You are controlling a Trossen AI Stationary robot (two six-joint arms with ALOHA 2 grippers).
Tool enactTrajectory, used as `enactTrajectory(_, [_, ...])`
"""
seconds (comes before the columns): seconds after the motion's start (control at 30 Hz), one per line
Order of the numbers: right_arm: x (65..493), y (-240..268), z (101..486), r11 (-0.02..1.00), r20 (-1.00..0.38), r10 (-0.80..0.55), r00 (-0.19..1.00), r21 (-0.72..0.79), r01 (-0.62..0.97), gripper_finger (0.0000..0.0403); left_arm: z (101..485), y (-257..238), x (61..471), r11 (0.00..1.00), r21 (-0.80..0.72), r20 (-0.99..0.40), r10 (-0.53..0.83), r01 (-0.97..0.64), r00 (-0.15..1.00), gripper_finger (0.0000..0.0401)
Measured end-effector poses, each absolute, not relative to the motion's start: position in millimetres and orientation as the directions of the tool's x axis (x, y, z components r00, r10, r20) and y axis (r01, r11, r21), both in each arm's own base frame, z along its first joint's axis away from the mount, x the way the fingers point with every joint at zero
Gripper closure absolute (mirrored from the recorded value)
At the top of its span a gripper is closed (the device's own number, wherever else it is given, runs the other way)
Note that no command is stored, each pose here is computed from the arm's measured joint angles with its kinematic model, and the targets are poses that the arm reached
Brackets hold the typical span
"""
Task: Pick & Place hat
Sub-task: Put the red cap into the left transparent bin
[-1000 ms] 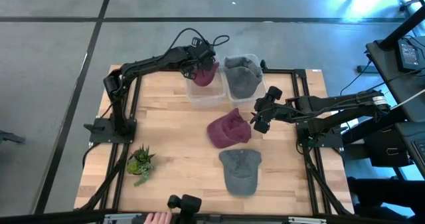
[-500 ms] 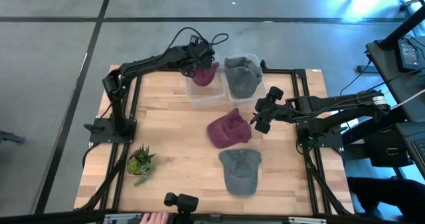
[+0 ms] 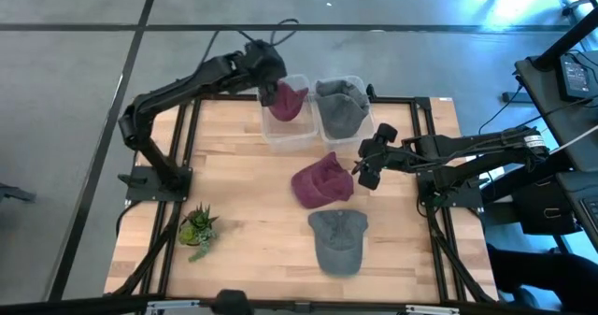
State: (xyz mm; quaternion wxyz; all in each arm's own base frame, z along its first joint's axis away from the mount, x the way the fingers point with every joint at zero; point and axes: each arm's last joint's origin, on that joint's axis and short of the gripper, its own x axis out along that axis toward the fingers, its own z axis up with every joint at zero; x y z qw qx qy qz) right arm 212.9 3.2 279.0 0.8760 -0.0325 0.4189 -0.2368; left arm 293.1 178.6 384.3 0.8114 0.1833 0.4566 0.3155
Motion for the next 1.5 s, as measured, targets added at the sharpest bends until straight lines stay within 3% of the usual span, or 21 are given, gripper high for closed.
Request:
enactTrajectory(0.17, [212.4, 4.1, 278.1, 0.886, -0.737, -0.409, 0.538, -0.180, 0.427, 0.0123, 386.7, 161.9, 293.5, 0.925, 0.243, -0.686, 0.377, -0.293, 0.622, 0.0181])
enactTrajectory(0.33, [208.8, 6.5, 274.9, 0.839, -0.785, -0.349, 0.512, -0.019, 0.543, 0.0123, 371.1, 137.2, 307.1, 0.954, 0.130, -0.704, 0.280, -0.269, 0.653, 0.0181])
enactTrajectory(0.6, [206.2, 27.2, 263.0, 0.740, -0.838, -0.292, 0.461, 0.107, 0.664, 0.0123, 340.3, 87.4, 328.7, 0.953, 0.139, -0.705, 0.285, -0.268, 0.649, 0.0182])
enactTrajectory(0.83, [222.9, 51.3, 218.9, 0.793, -0.761, -0.086, 0.643, 0.338, 0.506, 0.0123, 335.9, 48.1, 317.4, 0.974, 0.092, -0.512, 0.223, -0.205, 0.829, 0.0181])
enactTrajectory(1.13, [210.3, 47.6, 179.6, 0.680, -0.762, -0.169, 0.625, 0.369, 0.634, 0.0123, 324.8, 29.1, 294.1, 0.981, 0.051, -0.490, 0.187, -0.186, 0.852, 0.0181])
enactTrajectory(1.5, [208.0, 47.3, 150.7, 0.656, -0.698, -0.134, 0.704, 0.470, 0.590, 0.0123, 323.8, 28.3, 293.8, 0.982, 0.049, -0.488, 0.184, -0.183, 0.853, 0.0182])
